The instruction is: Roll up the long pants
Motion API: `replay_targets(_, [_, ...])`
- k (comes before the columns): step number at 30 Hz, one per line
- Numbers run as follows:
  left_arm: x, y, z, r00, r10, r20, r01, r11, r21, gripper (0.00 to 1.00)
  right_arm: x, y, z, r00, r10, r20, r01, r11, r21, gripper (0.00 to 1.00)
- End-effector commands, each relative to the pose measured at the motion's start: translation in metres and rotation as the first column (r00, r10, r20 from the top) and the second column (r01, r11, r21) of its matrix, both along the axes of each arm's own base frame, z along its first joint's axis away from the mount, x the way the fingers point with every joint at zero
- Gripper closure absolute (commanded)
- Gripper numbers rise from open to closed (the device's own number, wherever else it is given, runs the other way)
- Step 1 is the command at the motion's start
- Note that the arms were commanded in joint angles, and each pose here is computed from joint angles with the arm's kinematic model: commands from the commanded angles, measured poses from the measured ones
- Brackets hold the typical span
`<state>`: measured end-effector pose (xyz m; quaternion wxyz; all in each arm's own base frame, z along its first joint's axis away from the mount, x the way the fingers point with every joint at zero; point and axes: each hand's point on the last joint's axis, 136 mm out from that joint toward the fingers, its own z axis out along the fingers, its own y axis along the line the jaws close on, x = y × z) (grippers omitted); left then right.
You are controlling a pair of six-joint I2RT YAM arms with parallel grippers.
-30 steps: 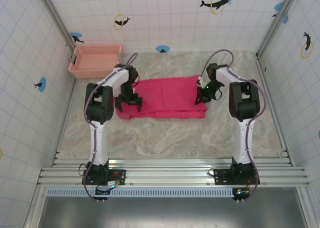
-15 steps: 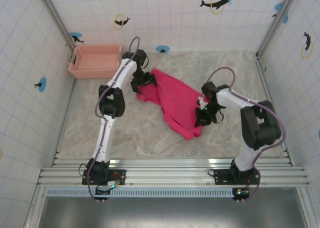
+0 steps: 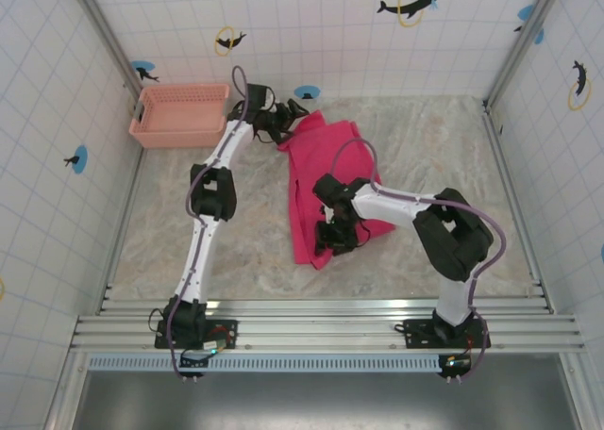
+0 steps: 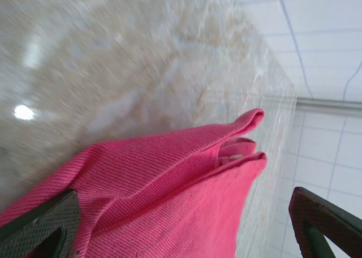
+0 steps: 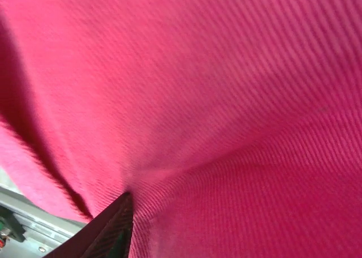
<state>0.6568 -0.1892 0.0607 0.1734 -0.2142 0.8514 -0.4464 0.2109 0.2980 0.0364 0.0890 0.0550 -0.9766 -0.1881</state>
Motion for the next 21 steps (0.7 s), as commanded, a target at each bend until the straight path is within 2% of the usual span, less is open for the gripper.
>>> replay_targets(1, [0.004, 0.054, -0.04, 0.989, 0.104, -0.103, -0.103, 0.995, 0.013, 0.03, 0.023, 0.042, 0.027, 0.998, 0.043, 0.051, -0.048, 0.993, 0.105, 0.43])
replay_targets(7, [0.006, 0.066, -0.019, 0.994, 0.063, -0.085, -0.072, 0.991, -0.112, 0.02, 0.016, 0.067, 0.053, 0.997, 0.075, 0.026, -0.078, 0.981, 0.179, 0.32])
replay_targets(14, [-0.009, 0.059, -0.001, 0.996, -0.014, -0.086, 0.002, 0.991, -0.134, 0.03, -0.02, 0.038, 0.081, 0.995, 0.101, 0.012, -0.102, 0.972, 0.211, 0.27])
replay_targets(17, [-0.012, 0.061, 0.018, 0.998, -0.018, -0.061, 0.011, 0.993, -0.114, 0.02, -0.037, 0.008, 0.098, 0.984, 0.176, 0.038, -0.18, 0.973, 0.144, 0.26])
replay_targets(21, [-0.004, 0.071, 0.059, 0.999, 0.024, 0.021, -0.023, 0.997, -0.079, 0.03, -0.052, -0.046, 0.112, 0.934, 0.337, 0.12, -0.335, 0.942, -0.037, 0.26])
